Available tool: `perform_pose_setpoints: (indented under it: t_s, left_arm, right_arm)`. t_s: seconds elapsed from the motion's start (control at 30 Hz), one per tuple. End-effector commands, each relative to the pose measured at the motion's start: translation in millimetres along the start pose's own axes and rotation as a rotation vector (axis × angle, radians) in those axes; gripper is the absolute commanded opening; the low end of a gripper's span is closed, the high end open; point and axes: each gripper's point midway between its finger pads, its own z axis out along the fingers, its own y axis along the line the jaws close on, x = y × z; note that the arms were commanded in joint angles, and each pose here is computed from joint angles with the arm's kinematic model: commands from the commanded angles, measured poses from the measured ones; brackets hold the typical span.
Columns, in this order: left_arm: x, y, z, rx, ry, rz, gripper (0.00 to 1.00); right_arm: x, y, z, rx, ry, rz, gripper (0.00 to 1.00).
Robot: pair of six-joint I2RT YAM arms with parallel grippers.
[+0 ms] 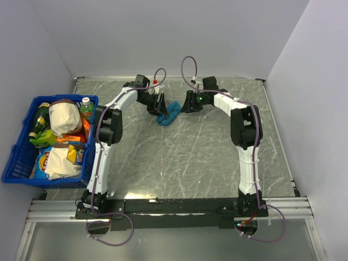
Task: Organize the sunglasses
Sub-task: Adjust the sunglasses in the sunglasses case, then close the case with sunglasses at the center of the board.
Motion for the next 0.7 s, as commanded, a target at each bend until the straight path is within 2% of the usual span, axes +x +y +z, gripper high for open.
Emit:
perform_pose_setpoints:
  t_s: [0.0, 0.13, 0.27, 0.33, 0.37, 0.67]
  left_arm:
    - [-1, -6, -6, -0.076, -0.015, 0.044, 0.59]
    - [-1, -3, -4, -0.138, -0.022, 0.057, 0.59]
    - [-1, 1, -1, -0.187, -0.034, 0.05, 0.6]
    - [2, 2, -1, -0.198, -0.034, 0.041, 0.61]
    - [1, 4, -1, -0.216, -0.038, 0.038, 0.61]
    - [2, 5, 0, -0.263, -0.048, 0.031, 0.63]
  right_arm:
    - [-21, 38, -18, -0.124, -0.028, 0.093, 0.52]
    - [-8, 40, -8, -0.208, 0.001, 0.252, 0.6]
    - [-5, 35, 0, -0.205, -0.02, 0.308, 0.69]
    - [-5, 36, 2, -0.21, -0.025, 0.325, 0.87]
    - [-4, 39, 4, -0.216, -0.022, 0.323, 1.0]
    - [-7, 51, 19, -0.223, -0.033, 0.334, 1.0]
